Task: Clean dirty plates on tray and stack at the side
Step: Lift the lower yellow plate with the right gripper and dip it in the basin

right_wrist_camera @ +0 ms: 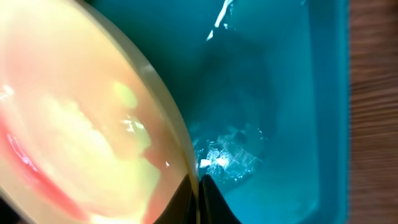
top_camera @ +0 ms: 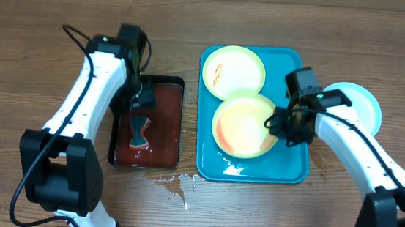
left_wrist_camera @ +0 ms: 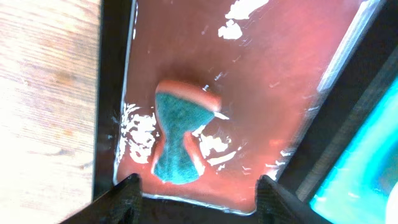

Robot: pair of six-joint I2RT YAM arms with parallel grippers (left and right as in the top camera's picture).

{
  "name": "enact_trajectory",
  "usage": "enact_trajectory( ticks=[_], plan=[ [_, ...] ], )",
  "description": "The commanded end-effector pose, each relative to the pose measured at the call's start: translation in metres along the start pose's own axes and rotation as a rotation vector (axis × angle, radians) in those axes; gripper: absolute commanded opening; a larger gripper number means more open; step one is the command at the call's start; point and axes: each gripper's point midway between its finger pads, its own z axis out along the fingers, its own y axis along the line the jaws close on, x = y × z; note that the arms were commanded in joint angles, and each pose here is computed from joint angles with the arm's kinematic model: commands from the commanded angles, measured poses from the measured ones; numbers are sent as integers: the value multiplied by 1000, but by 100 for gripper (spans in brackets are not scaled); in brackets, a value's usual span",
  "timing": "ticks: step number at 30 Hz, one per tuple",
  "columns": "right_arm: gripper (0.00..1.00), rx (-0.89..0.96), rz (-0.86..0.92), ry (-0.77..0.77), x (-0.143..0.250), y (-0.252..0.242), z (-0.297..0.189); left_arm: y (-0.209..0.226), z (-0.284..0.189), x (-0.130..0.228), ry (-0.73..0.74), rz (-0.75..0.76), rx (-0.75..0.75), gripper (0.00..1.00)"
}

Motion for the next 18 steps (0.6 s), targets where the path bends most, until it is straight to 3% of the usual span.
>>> enact_trajectory(
  ticks=[1, 3, 4, 11, 18],
  plan=[
    [4, -22, -121, -142, -28, 24, -55, -6, -59, -24, -96, -33, 111, 73],
    [4, -16, -184, -196, -34, 43, -79, -3, -94, -36, -147, -65, 178, 88],
    [4, -17, -207, -223, -36, 52, -88, -5, -107, -40, -165, -75, 223, 89],
    [4, -76, -381, -435, -36, 137, -113, -14, -176, -50, -239, -102, 488, 93],
    [4, -93, -489, -502, -17, 208, -79, 5, -181, -49, -238, -145, 468, 95]
  ],
)
